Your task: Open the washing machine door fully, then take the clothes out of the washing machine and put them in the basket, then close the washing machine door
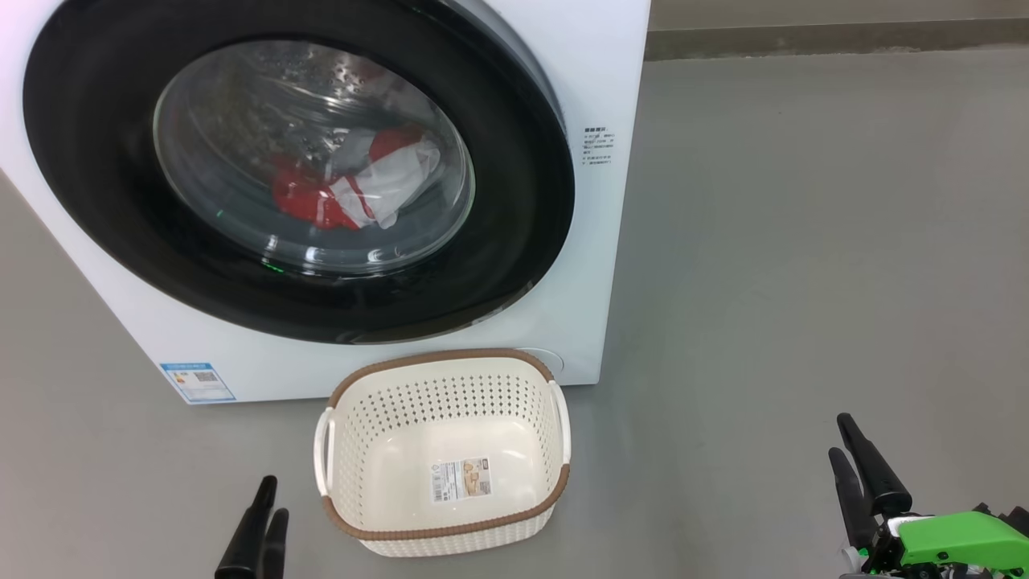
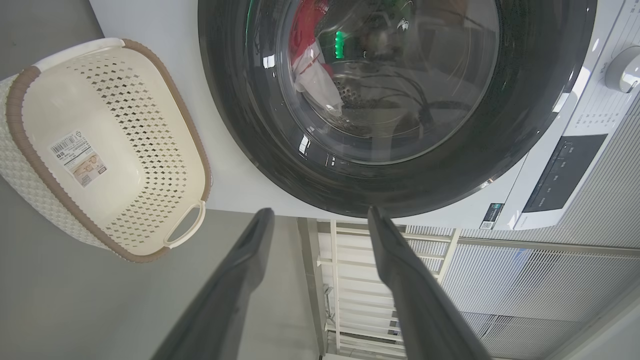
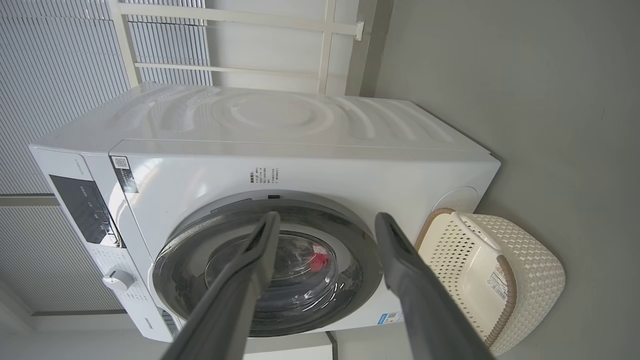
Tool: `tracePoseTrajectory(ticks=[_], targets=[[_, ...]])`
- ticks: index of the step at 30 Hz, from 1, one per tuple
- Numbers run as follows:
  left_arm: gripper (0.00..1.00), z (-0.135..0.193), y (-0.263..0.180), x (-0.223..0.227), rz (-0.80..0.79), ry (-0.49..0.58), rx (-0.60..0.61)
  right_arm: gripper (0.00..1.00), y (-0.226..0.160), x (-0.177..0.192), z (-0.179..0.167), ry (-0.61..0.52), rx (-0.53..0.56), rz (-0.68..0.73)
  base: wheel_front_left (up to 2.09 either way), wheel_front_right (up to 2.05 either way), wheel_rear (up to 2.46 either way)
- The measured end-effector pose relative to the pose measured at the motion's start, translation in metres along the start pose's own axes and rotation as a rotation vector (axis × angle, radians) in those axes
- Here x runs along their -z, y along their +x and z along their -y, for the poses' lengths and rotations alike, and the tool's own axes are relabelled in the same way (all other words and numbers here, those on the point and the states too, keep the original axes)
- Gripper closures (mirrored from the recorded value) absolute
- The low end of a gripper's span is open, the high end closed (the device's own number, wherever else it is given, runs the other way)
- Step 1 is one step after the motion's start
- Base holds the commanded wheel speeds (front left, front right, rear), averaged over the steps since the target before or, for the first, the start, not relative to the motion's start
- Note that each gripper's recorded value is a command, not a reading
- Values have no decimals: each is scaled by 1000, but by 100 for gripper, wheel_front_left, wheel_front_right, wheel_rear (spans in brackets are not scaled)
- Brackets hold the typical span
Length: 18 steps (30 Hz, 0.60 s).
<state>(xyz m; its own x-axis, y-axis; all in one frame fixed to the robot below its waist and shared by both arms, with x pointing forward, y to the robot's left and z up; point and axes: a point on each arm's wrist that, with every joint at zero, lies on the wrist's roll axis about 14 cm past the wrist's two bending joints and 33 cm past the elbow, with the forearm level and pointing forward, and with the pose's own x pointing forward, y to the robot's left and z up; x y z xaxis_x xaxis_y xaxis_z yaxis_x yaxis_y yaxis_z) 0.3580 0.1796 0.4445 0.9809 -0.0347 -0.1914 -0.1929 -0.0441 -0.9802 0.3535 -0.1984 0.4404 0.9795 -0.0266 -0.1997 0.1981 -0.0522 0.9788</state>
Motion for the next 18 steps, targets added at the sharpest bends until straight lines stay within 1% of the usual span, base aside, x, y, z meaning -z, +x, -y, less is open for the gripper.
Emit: tracePoseTrajectory(ticks=[6, 10, 18], targets=[[0, 2, 0, 0, 7, 48, 5, 0, 0, 0, -1, -32, -2, 7, 0, 0, 0], [0, 4, 1, -1, 16, 85, 7, 0, 0, 0, 0, -74, 3, 12, 0, 0, 0], [0, 7, 1, 1, 15, 205, 13, 0, 0, 3, 2, -164, 10, 7, 0, 0, 0]])
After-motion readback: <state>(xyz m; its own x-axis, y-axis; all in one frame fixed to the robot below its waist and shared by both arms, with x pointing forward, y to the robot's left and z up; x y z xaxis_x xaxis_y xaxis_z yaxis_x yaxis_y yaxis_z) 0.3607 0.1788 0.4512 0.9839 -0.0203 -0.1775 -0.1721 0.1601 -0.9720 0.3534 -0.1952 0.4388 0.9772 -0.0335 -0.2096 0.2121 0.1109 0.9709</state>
